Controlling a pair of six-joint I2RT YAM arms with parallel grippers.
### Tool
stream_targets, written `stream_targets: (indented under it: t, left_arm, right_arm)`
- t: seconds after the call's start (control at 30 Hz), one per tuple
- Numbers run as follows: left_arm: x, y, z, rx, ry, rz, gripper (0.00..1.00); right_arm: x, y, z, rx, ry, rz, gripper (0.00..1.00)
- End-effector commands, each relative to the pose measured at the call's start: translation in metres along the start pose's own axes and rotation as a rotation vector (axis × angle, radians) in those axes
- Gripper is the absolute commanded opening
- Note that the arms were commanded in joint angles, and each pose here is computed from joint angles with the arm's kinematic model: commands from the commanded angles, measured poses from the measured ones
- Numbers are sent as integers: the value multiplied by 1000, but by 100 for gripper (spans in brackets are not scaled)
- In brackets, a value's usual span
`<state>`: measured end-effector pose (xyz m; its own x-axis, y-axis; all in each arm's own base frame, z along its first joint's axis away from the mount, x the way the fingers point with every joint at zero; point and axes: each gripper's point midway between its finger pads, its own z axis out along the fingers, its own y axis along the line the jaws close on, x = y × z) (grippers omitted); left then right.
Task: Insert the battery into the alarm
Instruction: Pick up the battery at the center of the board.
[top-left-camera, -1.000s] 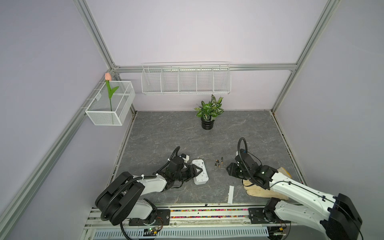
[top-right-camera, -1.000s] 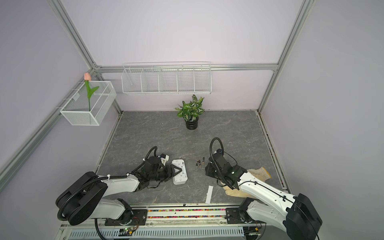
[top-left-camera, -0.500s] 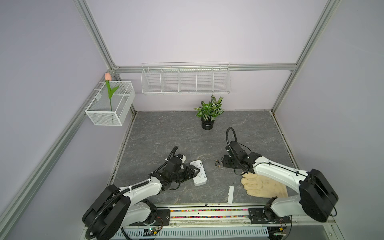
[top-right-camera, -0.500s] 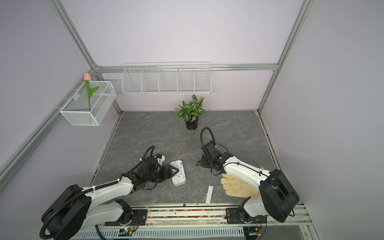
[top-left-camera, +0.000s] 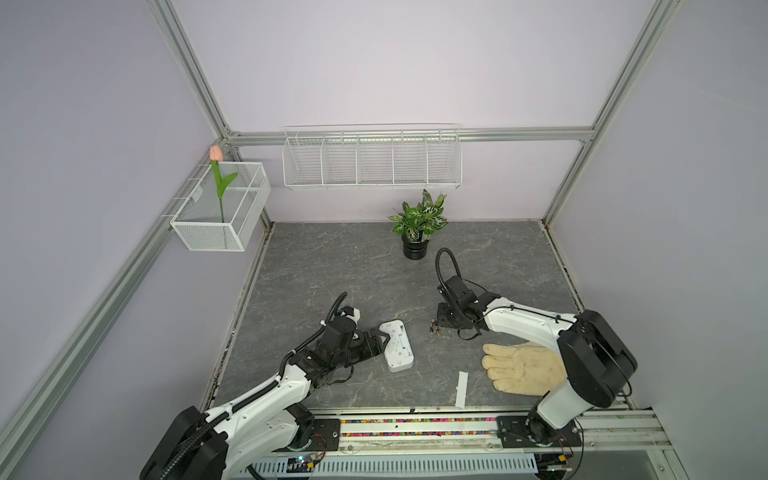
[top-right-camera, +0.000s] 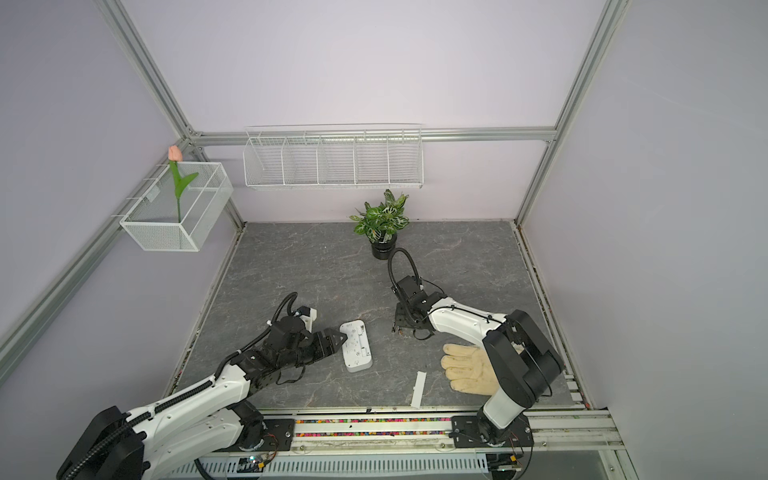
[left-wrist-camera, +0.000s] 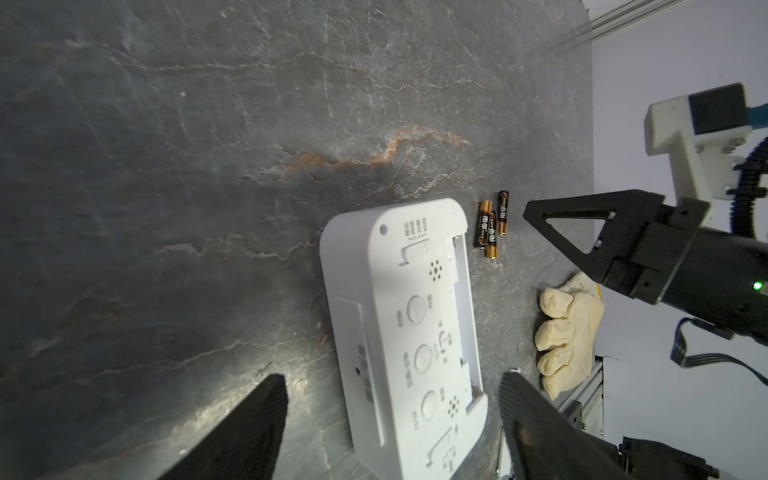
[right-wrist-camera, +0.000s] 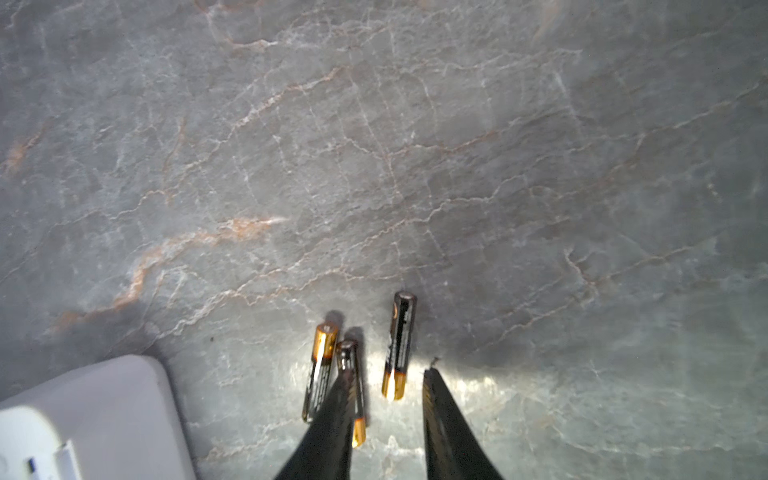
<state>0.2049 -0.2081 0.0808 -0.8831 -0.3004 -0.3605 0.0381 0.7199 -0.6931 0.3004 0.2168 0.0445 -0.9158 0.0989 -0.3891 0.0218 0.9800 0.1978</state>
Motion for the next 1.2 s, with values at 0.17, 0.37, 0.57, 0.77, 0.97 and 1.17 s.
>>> stream_targets:
  t: [0.17,0.37,0.57,0.77,0.97,1.17]
  left_arm:
    - [-7,1,0,-16,-29,-2,81]
    - [-7,0,4,-9,-23,-4,79]
    - [-7,0,6,-11,-17,-2,78]
    - [-8,0,6,-14,-20,1,78]
    - [-8,0,7,-22,-15,5,78]
    - [-7,2,8,-28,-9,7,78]
  right_arm:
    - [-7,-5,12,50,16,-24,29]
    - [-1,-7,22,56,44,-22,26]
    - [3,-8,29,66,63,-29,21]
    - [10,-11,29,73,89,-40,16]
    - [14,-14,21,80,102,-63,21]
    - [24,-18,21,122,155,-99,22]
